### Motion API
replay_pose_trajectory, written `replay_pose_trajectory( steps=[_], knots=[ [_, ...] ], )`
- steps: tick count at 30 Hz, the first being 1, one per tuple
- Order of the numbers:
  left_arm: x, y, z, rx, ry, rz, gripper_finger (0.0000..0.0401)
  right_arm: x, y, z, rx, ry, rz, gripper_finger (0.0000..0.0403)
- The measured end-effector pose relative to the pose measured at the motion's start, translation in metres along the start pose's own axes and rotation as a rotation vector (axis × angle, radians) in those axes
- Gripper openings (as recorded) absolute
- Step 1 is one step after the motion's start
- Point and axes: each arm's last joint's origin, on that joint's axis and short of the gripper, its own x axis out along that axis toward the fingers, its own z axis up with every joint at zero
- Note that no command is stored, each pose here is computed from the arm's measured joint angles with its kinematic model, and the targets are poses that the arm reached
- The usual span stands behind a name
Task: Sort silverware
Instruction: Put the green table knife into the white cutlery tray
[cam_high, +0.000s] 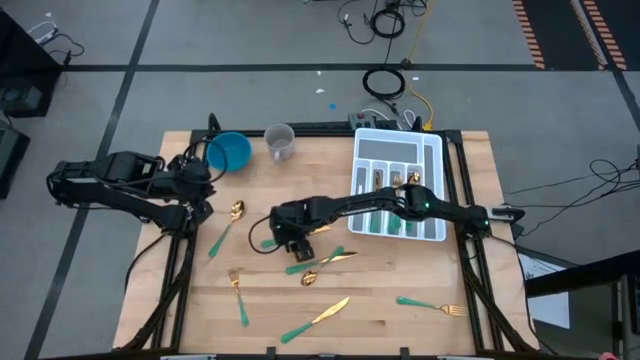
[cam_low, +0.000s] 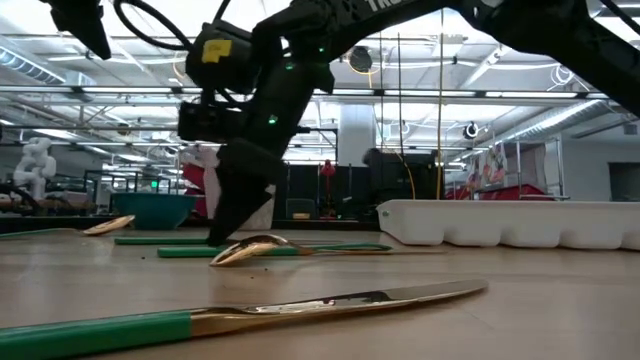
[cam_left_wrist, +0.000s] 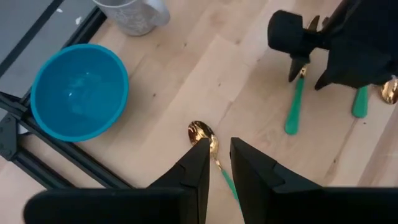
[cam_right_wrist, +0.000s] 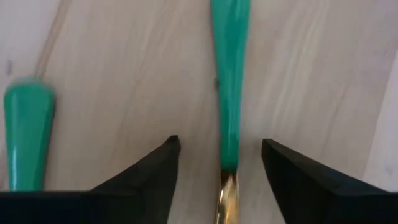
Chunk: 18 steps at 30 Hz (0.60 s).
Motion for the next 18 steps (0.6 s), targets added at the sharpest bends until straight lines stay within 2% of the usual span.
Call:
replay_pose_trajectory(
  steps=[5, 11, 18],
  knots=[
    [-0.0003, 0.0007, 0.0000, 0.003, -0.011, 0.014, 0.0073, 0.0048, 0.0008, -0.0047, -0.031, 0.038, 0.016, 0.0147],
    [-0.0003, 0.0008, 0.0001, 0.012, -0.013, 0.017, 0.0073, 0.0051, 0.0016, -0.0062, -0.040, 0.054, 0.013, 0.0024],
    [-0.0003, 0.0015, 0.0007, 0.013, -0.031, 0.043, 0.0073, 0.0024, 0.0009, -0.0060, -0.008, 0.058, -0.005, 0.0004]
  ],
)
